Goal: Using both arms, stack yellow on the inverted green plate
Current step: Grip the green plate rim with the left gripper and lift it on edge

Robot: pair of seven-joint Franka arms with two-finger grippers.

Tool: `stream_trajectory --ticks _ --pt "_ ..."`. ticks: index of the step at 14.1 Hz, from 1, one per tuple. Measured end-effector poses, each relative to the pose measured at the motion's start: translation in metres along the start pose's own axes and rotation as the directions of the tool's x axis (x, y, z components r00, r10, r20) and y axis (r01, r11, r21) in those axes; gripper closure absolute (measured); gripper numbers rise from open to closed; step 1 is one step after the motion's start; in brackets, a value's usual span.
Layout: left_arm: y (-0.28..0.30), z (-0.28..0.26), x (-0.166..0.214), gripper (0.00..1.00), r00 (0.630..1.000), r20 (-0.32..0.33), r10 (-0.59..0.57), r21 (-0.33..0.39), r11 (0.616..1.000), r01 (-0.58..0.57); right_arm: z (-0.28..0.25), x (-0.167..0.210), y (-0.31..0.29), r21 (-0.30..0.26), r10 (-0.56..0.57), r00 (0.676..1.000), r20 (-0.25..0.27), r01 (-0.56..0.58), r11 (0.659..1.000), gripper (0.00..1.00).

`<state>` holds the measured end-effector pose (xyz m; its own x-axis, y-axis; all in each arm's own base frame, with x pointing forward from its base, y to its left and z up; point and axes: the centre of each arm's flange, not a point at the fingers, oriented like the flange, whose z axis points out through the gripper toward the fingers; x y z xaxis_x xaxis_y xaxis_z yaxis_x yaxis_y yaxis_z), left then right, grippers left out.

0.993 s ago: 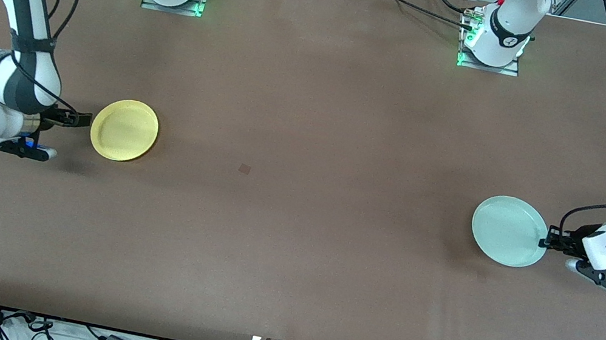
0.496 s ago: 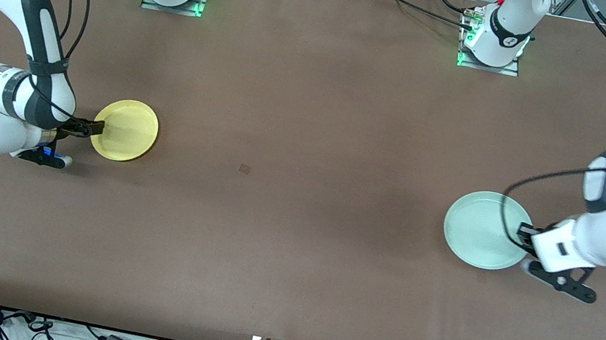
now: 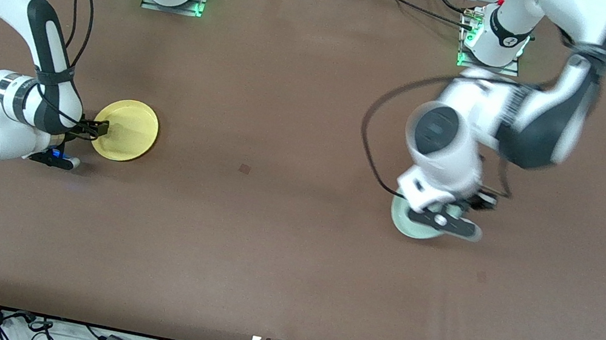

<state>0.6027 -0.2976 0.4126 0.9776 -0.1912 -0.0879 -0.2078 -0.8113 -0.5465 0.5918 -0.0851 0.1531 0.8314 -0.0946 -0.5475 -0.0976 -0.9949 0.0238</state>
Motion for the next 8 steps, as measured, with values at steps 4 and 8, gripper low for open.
stream_trajectory --ticks 4,8 --pt "0.089 -0.036 -0.04 0.97 0.996 -0.083 -0.027 0.234 0.971 0.046 0.0 -0.001 -0.002 0.008 0.0 1.0 0.009 0.0 1.0 0.75" --pt "0.173 -0.027 -0.068 0.97 0.986 -0.166 0.013 0.44 0.896 0.063 -0.005 -0.004 0.001 0.032 0.008 1.0 0.022 -0.008 0.999 0.94"
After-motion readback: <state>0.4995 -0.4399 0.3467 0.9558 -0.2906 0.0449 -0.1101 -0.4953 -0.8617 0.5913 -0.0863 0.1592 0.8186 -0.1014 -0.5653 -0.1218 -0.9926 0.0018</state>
